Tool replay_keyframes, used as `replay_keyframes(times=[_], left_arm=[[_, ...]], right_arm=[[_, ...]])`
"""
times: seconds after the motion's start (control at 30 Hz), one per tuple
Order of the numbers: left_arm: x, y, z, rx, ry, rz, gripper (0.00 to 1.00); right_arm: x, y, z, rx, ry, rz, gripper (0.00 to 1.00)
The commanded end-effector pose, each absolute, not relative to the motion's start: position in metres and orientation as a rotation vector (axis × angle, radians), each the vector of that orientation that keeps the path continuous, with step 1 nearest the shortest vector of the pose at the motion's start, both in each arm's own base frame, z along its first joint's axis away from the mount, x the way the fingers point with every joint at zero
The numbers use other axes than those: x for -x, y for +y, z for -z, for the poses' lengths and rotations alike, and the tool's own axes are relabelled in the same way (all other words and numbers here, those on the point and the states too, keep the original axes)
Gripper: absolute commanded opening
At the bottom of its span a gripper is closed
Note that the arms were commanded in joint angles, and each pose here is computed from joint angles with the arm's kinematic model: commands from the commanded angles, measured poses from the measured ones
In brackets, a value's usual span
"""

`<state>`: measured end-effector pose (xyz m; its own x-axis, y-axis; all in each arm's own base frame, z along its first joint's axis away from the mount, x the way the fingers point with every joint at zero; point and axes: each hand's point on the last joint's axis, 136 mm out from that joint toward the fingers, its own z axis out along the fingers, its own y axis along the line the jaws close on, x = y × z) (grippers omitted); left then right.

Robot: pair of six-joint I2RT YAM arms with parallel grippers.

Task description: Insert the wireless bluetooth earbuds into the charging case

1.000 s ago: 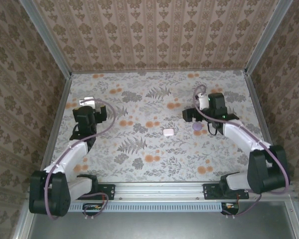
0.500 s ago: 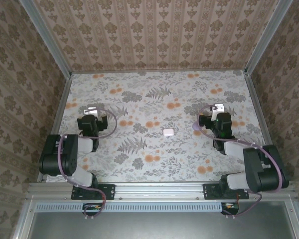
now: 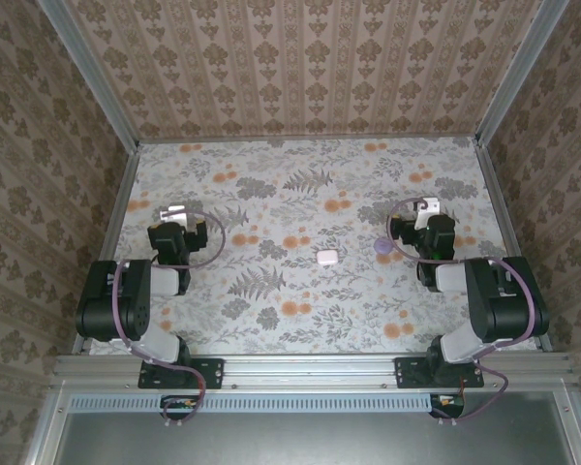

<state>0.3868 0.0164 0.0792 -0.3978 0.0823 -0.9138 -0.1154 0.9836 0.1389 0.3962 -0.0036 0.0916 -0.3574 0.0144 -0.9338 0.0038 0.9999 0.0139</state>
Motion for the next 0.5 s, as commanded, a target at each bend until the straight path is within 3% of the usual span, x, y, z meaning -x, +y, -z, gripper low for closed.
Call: replay_keyframes(times=[0.0,0.47], left_arm=[[-0.3949,0.0160,-0.0964,0.035,1.913,-0.195,1.00],[-0.3947,0.0155,-0.0956,0.032,1.916,-0.197,1.00]], right_arm=[[-0.4004,0.0027,-0.0971,-0.009,1.922,-0.063,1.00],[-0.4001,0.0027,-0.0970,-0.010,1.921,-0.064,1.00]])
